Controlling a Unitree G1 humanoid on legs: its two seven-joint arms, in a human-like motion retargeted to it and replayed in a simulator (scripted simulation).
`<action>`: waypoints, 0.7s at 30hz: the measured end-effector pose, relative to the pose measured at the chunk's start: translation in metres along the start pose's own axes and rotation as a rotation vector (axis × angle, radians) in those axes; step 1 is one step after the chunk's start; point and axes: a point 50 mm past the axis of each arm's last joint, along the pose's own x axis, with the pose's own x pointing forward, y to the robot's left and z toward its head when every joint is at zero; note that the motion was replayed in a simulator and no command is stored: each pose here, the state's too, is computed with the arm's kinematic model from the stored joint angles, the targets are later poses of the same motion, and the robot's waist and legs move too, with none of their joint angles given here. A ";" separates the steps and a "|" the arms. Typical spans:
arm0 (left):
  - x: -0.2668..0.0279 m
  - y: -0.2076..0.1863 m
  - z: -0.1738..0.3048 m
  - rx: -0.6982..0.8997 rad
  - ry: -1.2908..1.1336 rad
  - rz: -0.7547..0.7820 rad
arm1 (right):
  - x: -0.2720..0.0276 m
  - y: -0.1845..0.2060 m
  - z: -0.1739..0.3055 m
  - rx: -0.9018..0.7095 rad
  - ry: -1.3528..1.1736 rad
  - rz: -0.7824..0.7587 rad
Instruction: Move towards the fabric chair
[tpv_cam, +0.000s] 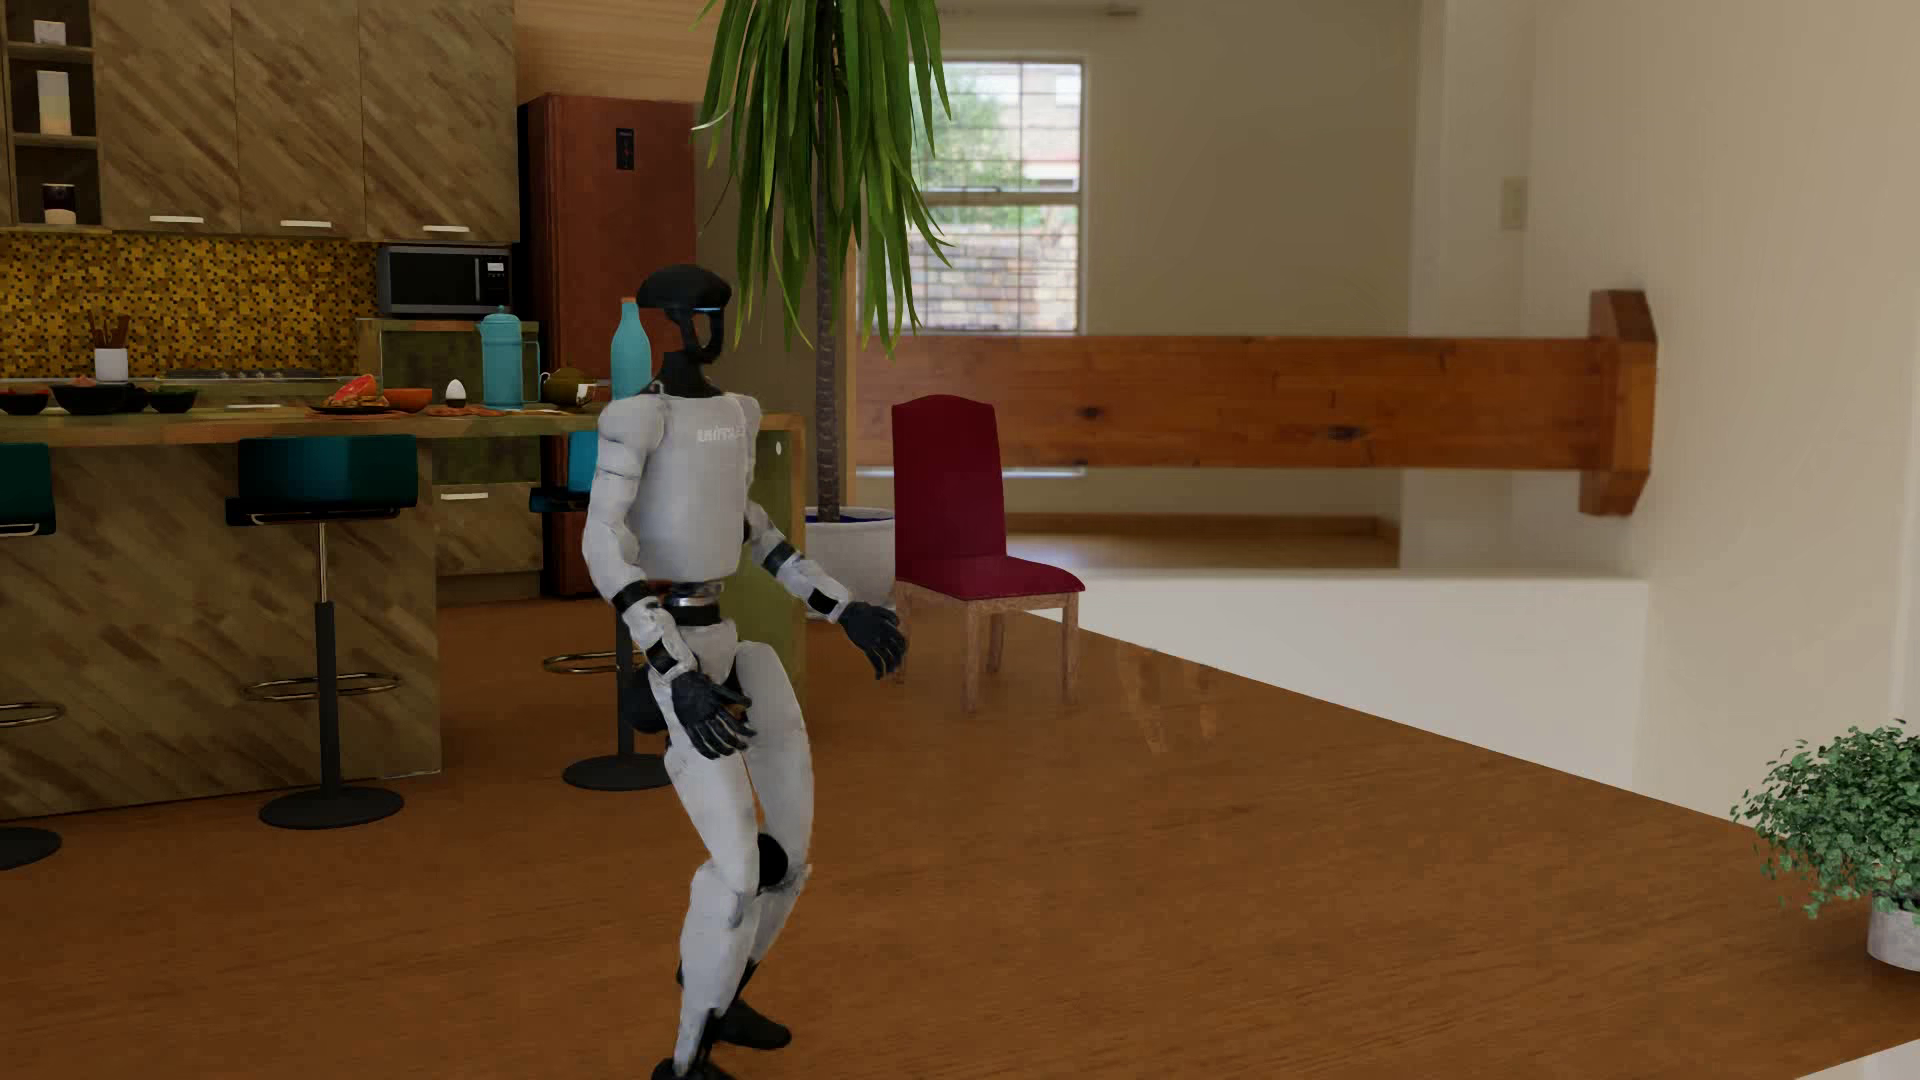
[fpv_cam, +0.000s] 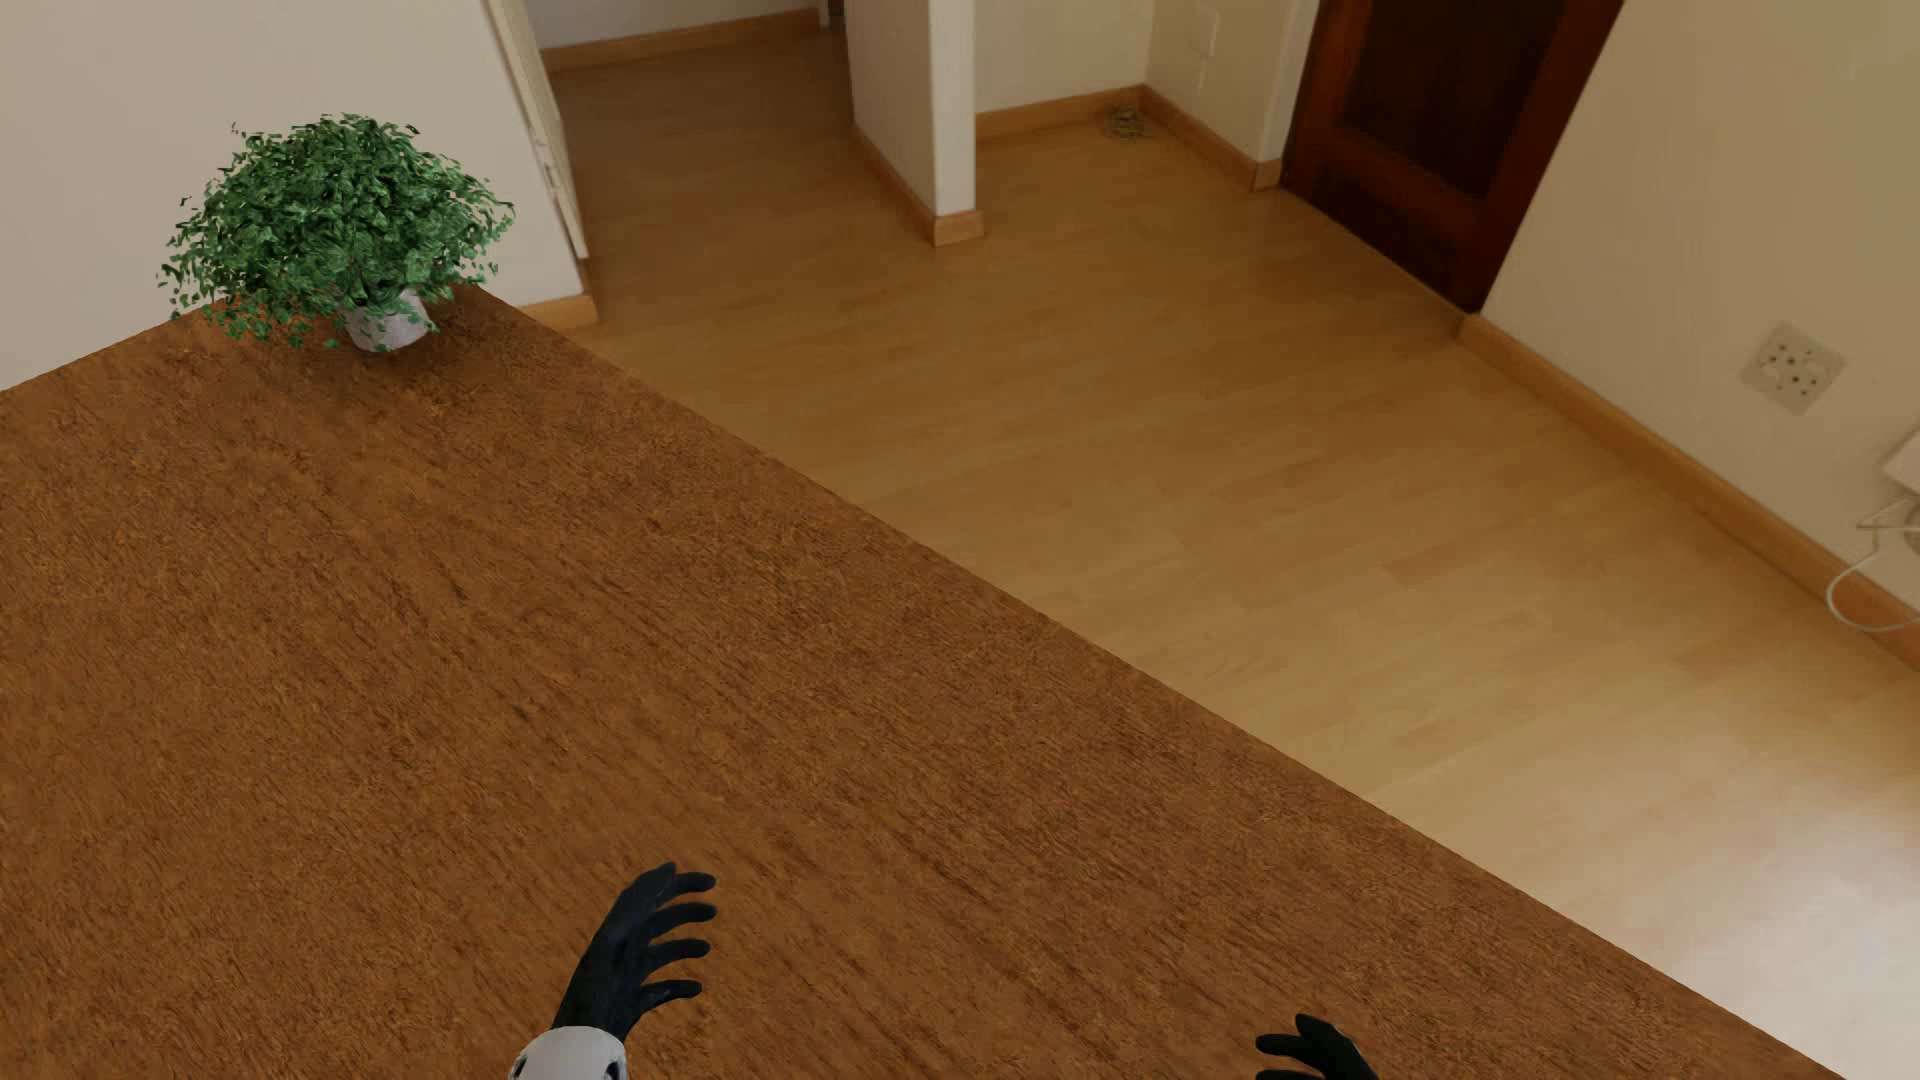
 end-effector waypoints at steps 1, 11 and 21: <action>0.000 0.006 -0.011 0.009 0.049 0.017 | -0.002 -0.004 -0.005 -0.014 0.014 0.001; -0.040 0.014 -0.089 -0.113 0.442 0.107 | 0.006 -0.001 0.044 -0.084 -0.217 -0.108; -0.059 0.013 -0.106 -0.012 0.435 0.111 | 0.012 0.015 0.076 0.009 -0.305 -0.019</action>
